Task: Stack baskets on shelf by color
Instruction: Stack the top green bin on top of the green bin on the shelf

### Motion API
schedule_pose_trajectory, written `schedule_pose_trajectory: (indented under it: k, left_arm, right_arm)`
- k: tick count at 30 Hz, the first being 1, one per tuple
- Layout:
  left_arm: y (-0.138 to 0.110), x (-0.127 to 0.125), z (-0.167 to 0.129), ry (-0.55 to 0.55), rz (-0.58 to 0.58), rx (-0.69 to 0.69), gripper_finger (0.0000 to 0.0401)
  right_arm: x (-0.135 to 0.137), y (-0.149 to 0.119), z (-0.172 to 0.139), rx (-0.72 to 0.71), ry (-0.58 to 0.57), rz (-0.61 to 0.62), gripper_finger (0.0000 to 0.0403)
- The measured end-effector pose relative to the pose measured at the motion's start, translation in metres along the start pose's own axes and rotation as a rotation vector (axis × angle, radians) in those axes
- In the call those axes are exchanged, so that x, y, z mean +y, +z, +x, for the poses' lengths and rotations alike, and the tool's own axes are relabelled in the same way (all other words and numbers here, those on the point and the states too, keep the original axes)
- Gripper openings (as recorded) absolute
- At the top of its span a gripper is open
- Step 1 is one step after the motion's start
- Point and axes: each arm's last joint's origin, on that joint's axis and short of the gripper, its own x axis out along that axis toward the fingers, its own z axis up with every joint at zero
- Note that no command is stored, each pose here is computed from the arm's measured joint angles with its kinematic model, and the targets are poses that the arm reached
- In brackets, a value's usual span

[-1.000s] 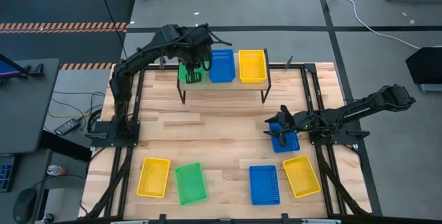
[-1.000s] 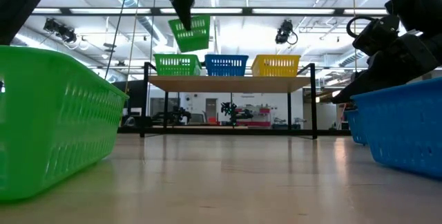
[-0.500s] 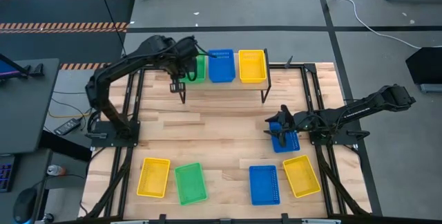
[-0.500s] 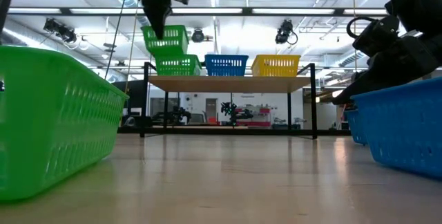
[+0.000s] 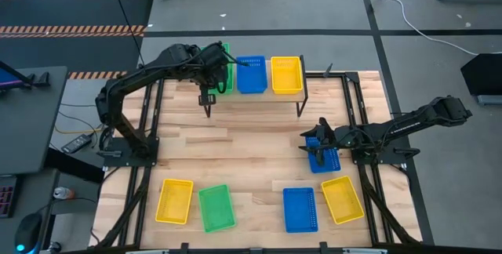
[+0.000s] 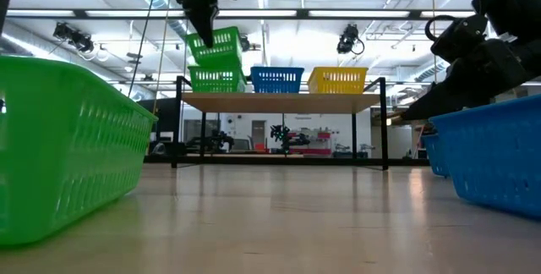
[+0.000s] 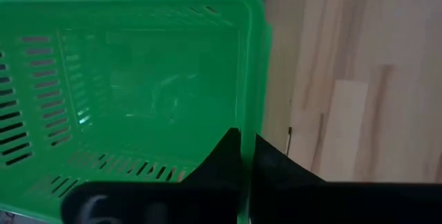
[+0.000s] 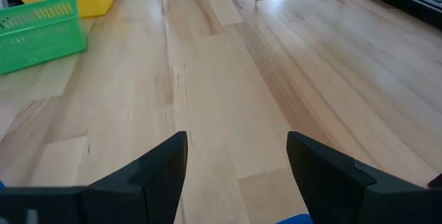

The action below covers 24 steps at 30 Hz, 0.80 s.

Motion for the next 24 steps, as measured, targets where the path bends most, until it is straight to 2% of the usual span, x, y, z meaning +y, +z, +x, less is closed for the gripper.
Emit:
schedule_pose_trajectory:
  k: [15, 24]
  left_arm:
    - [0.011, -0.004, 0.029, -0.037, 0.02, 0.083, 0.0012]
    - [0.011, -0.004, 0.029, -0.01, 0.013, 0.091, 0.0053]
  right_arm:
    - [0.0, -0.001, 0.0, 0.009, -0.002, -0.008, 0.0254]
    - [0.0, -0.002, 0.0, 0.014, -0.003, -0.011, 0.0254]
